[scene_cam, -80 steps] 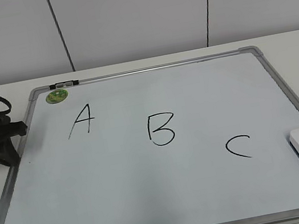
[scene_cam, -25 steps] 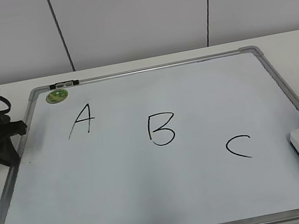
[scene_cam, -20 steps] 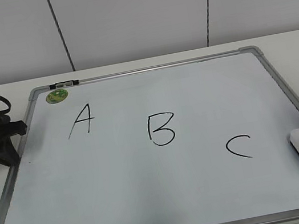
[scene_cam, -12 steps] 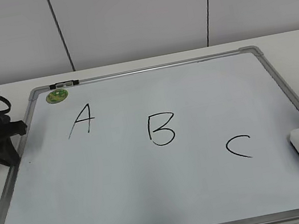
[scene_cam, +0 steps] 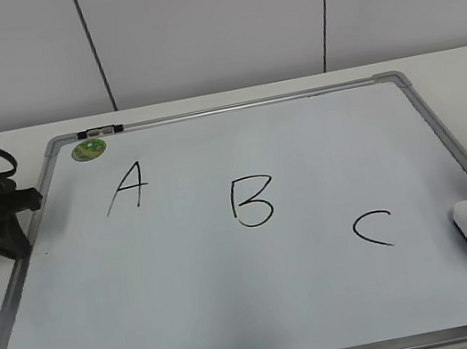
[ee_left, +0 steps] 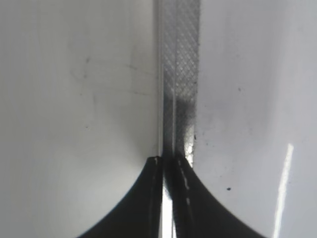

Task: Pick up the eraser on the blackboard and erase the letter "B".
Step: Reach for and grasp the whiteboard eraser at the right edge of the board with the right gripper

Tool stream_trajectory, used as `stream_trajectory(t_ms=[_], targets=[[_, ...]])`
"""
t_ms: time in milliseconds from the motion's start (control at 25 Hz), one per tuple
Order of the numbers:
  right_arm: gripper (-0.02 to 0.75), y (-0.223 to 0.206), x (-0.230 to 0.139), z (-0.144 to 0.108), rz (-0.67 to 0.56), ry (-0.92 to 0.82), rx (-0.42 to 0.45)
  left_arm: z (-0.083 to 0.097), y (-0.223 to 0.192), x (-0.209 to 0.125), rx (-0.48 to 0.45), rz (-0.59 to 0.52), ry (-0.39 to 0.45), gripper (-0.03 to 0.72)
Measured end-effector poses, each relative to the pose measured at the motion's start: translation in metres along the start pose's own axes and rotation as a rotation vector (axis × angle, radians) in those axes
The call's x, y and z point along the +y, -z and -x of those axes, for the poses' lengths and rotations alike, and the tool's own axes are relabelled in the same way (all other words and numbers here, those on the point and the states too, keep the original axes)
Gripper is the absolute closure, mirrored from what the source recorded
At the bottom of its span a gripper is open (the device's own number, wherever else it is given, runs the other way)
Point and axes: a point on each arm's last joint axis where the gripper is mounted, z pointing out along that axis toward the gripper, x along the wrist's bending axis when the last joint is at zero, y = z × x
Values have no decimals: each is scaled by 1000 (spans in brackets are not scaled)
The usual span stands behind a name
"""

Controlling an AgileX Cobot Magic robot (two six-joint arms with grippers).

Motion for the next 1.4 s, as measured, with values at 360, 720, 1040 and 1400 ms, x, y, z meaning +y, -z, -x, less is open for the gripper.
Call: stream_trajectory(t_ms=[360,720,1040,1400], targets=[[119,-15,8,3,17,-6,-12,0,0,0,-1,2,0,680],[119,-20,11,4,17,-8,-13,0,0,0,-1,2,0,680],[121,-27,18,6,-19,-9,-7,0,0,0,-1,2,0,680],[129,-27,13,5,-66,-6,2,0,0,0,-1,2,0,680]])
